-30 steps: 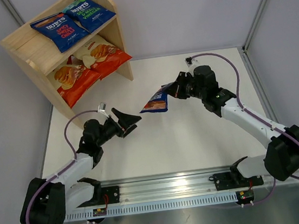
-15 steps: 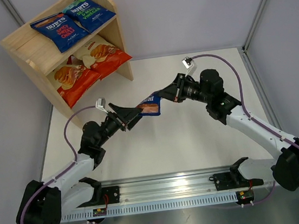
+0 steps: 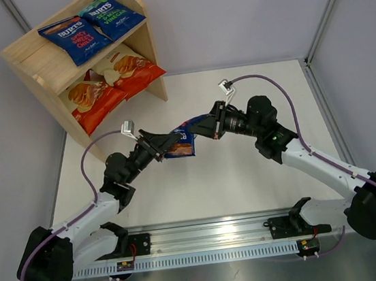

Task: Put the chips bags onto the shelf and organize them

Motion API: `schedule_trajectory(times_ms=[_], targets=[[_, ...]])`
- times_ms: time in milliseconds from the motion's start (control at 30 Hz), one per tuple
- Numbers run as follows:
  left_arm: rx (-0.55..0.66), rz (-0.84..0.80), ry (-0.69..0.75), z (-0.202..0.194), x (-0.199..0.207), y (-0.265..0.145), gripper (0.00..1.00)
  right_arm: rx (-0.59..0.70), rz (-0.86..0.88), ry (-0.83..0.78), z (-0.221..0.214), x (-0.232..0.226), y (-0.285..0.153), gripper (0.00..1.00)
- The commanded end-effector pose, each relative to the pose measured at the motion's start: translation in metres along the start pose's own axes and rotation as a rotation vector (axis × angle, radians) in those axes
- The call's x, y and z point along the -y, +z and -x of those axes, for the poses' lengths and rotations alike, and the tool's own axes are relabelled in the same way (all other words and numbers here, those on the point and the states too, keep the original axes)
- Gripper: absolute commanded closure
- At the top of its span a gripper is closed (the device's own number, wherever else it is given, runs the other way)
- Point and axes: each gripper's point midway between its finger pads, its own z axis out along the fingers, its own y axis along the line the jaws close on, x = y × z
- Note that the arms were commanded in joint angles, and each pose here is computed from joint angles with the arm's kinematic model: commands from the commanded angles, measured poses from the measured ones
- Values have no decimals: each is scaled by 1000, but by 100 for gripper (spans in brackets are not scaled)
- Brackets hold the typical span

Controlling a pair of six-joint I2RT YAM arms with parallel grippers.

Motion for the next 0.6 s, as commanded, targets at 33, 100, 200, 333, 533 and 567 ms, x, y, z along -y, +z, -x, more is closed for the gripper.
schedule_trajectory(times_ms=[33, 100, 200, 333, 533, 567], targets=[[64, -135, 113, 12, 46, -1, 58, 33, 61, -79, 4, -17, -7, 100], [82, -133, 147, 15, 48, -4, 72, 35, 54, -84, 1, -15, -9, 100], [106, -149, 246, 17, 54, -8, 80, 49, 38, -84, 2, -14, -13, 97], [135, -214, 451, 18, 78, -17, 84, 67, -22, -37, 4, -11, -21, 53], [111, -302, 788, 3, 99, -27, 85, 96, -66, 98, 1, -11, -33, 6], [115, -313, 850, 2, 103, -29, 85, 94, -58, 104, 1, -13, -33, 1]])
